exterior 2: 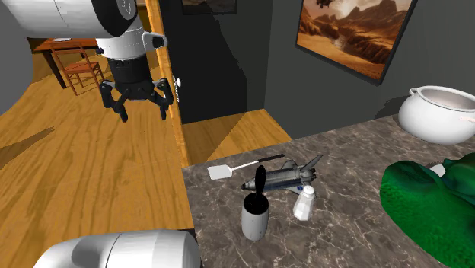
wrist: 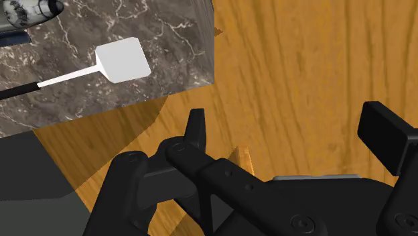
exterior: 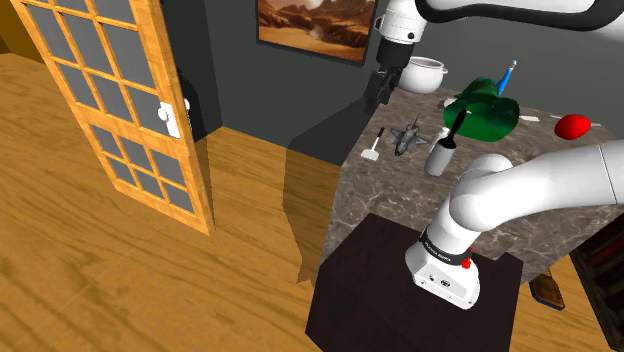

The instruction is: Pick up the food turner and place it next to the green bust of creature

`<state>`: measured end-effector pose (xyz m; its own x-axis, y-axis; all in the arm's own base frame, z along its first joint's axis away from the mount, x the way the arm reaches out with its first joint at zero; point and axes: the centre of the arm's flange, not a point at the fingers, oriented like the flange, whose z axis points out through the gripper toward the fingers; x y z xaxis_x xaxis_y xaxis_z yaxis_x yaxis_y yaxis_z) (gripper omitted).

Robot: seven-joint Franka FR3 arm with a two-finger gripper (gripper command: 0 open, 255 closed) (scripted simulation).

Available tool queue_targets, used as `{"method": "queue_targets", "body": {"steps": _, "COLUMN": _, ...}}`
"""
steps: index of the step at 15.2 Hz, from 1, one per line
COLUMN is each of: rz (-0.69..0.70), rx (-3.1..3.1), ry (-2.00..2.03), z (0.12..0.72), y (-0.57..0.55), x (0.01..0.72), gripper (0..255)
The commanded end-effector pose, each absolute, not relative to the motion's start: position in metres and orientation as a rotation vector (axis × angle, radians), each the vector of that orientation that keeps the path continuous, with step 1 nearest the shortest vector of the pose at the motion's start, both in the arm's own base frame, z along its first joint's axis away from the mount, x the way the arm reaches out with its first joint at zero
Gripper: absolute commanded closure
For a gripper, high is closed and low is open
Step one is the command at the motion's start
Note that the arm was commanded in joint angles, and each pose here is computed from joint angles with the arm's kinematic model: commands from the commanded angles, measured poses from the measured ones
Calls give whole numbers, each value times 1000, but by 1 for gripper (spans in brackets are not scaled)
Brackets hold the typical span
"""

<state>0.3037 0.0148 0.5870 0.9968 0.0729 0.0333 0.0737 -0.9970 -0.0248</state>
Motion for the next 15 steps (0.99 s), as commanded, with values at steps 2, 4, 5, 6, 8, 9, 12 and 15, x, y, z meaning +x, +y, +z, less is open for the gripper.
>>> {"method": "queue_targets", "body": {"steps": 2, "rz": -52, "rx": -3117, "ry": -40, "z": 580, "y": 9, "x": 312, "gripper": 0}}
{"method": "queue_targets", "body": {"steps": 4, "rz": -55, "rx": -3120, "ry": 110, "z": 565, "y": -4, "x": 328, "gripper": 0}}
{"method": "queue_targets", "body": {"steps": 5, "rz": -57, "rx": -3119, "ry": 185, "z": 557, "y": -12, "x": 336, "gripper": 0}}
{"method": "queue_targets", "body": {"steps": 6, "rz": -59, "rx": -3116, "ry": 260, "z": 550, "y": -19, "x": 343, "gripper": 0}}
{"method": "queue_targets", "body": {"steps": 8, "rz": -62, "rx": -3104, "ry": 410, "z": 535, "y": -35, "x": 356, "gripper": 0}}
{"method": "queue_targets", "body": {"steps": 9, "rz": -63, "rx": -3096, "ry": 484, "z": 528, "y": -44, "x": 362, "gripper": 0}}
{"method": "queue_targets", "body": {"steps": 12, "rz": -67, "rx": -3060, "ry": 707, "z": 505, "y": -71, "x": 378, "gripper": 0}}
{"method": "queue_targets", "body": {"steps": 15, "rz": -71, "rx": -3008, "ry": 927, "z": 484, "y": -100, "x": 390, "gripper": 0}}
